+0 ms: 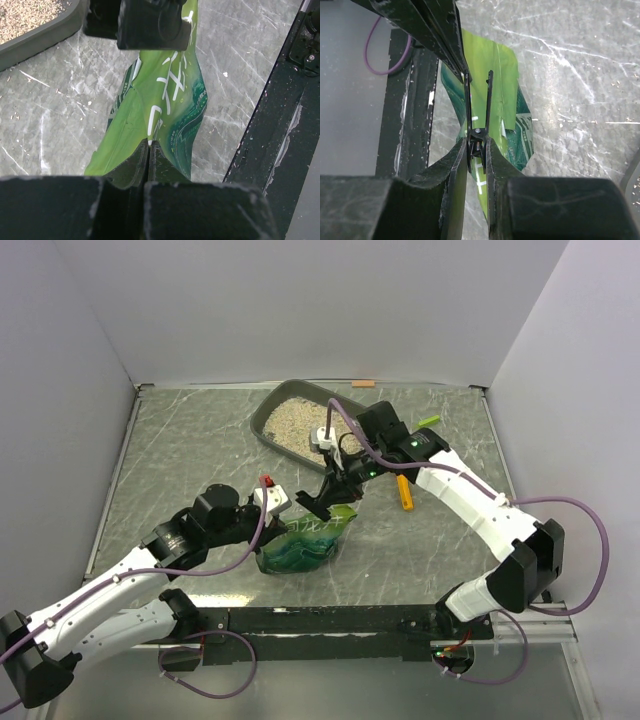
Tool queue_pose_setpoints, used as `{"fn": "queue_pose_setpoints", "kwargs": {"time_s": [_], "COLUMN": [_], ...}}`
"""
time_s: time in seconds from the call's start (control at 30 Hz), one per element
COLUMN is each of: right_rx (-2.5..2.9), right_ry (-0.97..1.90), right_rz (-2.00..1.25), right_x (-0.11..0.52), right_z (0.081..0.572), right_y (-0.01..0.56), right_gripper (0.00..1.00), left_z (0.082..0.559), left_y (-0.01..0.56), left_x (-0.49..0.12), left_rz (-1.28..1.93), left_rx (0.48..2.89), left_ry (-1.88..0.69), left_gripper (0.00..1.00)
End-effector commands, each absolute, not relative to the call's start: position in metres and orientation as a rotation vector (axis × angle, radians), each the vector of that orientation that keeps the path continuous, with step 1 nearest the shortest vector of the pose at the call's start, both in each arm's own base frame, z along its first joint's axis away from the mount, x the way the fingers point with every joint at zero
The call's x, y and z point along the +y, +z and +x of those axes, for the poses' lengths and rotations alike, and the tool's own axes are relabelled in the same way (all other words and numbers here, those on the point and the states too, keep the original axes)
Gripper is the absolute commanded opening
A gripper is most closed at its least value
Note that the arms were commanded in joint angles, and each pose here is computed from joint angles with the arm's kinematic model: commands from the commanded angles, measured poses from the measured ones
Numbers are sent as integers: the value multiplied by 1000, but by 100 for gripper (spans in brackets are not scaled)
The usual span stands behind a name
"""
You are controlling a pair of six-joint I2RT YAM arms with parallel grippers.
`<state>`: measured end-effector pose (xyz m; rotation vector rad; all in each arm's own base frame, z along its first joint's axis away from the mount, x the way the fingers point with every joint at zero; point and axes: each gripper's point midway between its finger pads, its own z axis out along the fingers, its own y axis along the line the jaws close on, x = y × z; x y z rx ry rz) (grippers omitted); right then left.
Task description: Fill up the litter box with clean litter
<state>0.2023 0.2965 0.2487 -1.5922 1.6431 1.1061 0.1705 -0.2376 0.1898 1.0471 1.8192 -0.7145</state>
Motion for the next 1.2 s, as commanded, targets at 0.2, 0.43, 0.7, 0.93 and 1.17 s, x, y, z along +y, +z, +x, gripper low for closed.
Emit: {"fn": "queue_pose_setpoints", "kwargs": {"time_s": [0.2, 0.43, 0.7, 0.93, 1.17], "right_rx": [1698, 1810, 1831, 1883, 1882], "right_ry": [1027, 863, 727, 584, 547], "right_rz": [-1703, -1809, -1865, -1881, -1869], "right_x": [290, 273, 267, 255, 248], "right_z": [193, 191, 189, 196, 194], "right_y": [224, 212, 212, 213, 223], "right_gripper": [0, 0, 0, 0, 0], "left_z": [173, 174, 173, 172, 171], "left_y": [208, 210, 215, 217, 220], "left_x": [-236, -234, -234, -232, -231], "left_rz": [1007, 996, 992, 988, 984], "left_rx": [1795, 1792, 1782, 1766, 1754], "left_ry": [-708, -696, -700, -702, -704], "left_gripper": [1, 1, 1, 1, 1]}}
